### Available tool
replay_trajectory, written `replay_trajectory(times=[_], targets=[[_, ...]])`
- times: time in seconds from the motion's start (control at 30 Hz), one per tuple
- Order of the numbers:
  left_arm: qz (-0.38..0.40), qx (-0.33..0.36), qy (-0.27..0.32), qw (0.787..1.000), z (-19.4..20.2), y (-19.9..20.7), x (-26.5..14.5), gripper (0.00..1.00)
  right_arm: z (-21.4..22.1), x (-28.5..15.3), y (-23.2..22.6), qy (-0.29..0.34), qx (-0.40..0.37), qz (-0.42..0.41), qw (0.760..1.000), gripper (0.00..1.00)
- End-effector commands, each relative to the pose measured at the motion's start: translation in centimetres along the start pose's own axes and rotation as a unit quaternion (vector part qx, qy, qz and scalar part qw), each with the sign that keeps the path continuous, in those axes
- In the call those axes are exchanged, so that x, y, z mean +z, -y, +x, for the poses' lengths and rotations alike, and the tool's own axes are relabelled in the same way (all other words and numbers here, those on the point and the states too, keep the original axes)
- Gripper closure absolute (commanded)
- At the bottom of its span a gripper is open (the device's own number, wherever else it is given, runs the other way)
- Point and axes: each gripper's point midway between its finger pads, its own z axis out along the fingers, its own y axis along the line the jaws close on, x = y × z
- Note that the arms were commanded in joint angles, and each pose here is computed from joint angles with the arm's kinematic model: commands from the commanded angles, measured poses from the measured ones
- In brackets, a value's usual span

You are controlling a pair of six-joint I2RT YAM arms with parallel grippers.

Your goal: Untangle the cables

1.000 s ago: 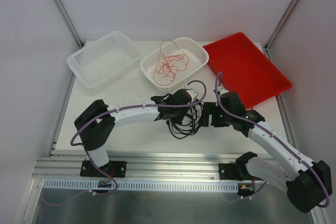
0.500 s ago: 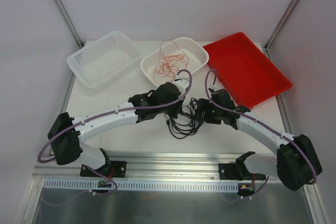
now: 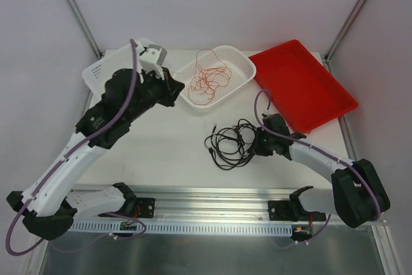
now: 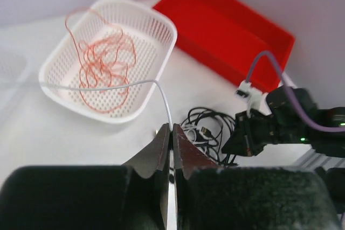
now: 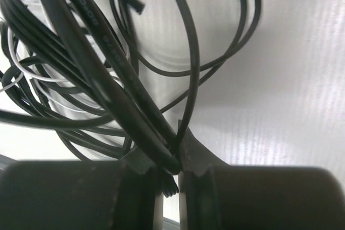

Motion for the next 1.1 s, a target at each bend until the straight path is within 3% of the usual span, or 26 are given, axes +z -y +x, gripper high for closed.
replay_trajectory(times=[0.0,0.17,0.4,0.63,0.73,0.83,0.87,0.97,1.07], targets=[[0.019,0.027,0.101,0.994,-7.6,1.1,-5.5,1.00,-0.4,-0.4,1.4,0.009,0.007,0.016,1.000,0.96],[-0.017,0.054,0.179,0.982,-13.7,0.4,-9.7,1.00,-0.3,-0.7,2.1,0.008,0.012,0.022,1.000,0.96],[-0.128,0.084,0.289,0.945,-22.3,-2.3,-16.2,1.00,0.0,-0.9,2.5,0.007,0.018,0.021,1.000,0.96],[-0.177,0.111,0.296,0.932,-24.1,-3.5,-16.3,1.00,-0.2,-1.4,2.1,0.007,0.010,0.013,1.000,0.90],[-0.193,0.125,0.279,0.932,-23.6,-4.0,-14.9,1.00,-0.4,-2.0,1.7,0.008,0.004,0.007,1.000,0.79],[-0.211,0.138,0.257,0.933,-23.0,-4.7,-12.8,1.00,-0.4,-3.0,1.4,0.008,-0.011,0.002,1.000,0.55],[-0.217,0.141,0.250,0.933,-22.6,-5.1,-12.2,1.00,-0.9,-3.5,0.9,0.015,-0.024,-0.005,1.000,0.42],[-0.238,0.144,0.232,0.932,-21.9,-6.5,-10.1,1.00,-1.6,-5.2,0.3,0.028,-0.060,-0.015,0.998,0.24],[-0.234,0.135,0.218,0.938,-21.5,-7.6,-7.7,1.00,-1.9,-6.9,0.1,0.037,-0.083,-0.015,0.996,0.15]])
